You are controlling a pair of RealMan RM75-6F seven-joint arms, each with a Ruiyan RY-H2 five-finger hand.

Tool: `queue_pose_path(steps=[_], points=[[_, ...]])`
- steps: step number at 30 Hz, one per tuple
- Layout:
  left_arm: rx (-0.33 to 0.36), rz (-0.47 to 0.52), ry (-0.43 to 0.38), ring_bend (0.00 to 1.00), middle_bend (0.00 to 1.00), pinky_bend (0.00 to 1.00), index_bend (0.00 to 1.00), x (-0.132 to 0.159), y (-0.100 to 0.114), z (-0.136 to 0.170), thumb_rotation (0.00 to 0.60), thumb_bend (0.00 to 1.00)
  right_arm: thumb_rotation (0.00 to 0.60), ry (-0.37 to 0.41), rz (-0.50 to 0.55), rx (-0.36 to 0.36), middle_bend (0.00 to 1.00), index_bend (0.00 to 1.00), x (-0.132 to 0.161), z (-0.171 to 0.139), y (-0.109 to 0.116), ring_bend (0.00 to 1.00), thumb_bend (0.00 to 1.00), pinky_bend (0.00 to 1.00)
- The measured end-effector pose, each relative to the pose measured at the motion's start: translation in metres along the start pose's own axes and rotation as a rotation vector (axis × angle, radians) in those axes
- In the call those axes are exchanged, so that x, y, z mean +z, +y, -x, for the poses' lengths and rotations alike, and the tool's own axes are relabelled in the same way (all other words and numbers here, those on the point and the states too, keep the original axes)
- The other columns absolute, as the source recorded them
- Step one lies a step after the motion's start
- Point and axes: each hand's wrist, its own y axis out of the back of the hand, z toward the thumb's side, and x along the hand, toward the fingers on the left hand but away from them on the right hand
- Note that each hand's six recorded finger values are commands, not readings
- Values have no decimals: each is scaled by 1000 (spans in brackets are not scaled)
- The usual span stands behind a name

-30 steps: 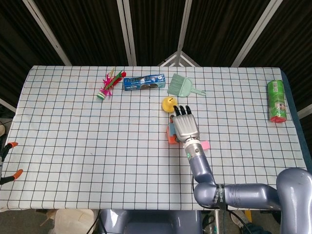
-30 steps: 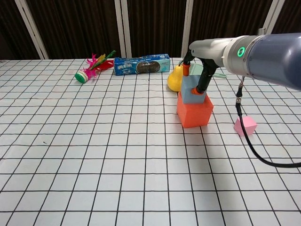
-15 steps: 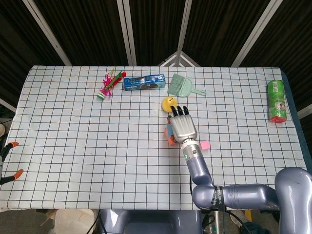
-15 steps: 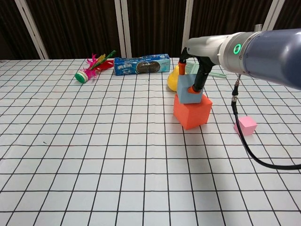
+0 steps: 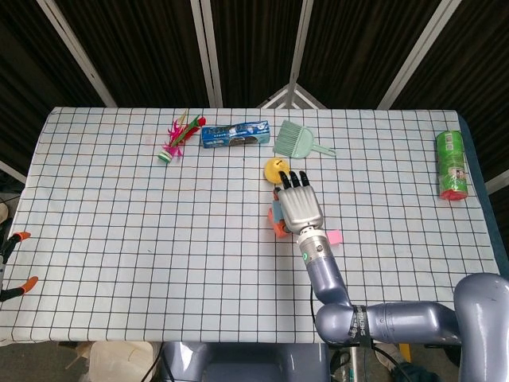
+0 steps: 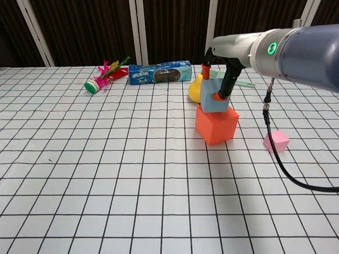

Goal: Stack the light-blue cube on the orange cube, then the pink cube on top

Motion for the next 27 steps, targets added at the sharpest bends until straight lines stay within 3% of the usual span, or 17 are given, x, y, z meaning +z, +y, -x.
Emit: queue_pose_path(steps=[15, 27], points=[[8, -11, -2, 0, 20, 18, 222, 3, 0, 2, 600, 206, 600, 151, -46, -3, 67, 429, 2, -5, -4, 31, 368, 0], [24, -17, 11, 0, 20, 18, 222, 1, 3, 5, 600, 206, 600, 197, -88, -4, 67, 429, -4, 7, -3, 30, 368, 0]])
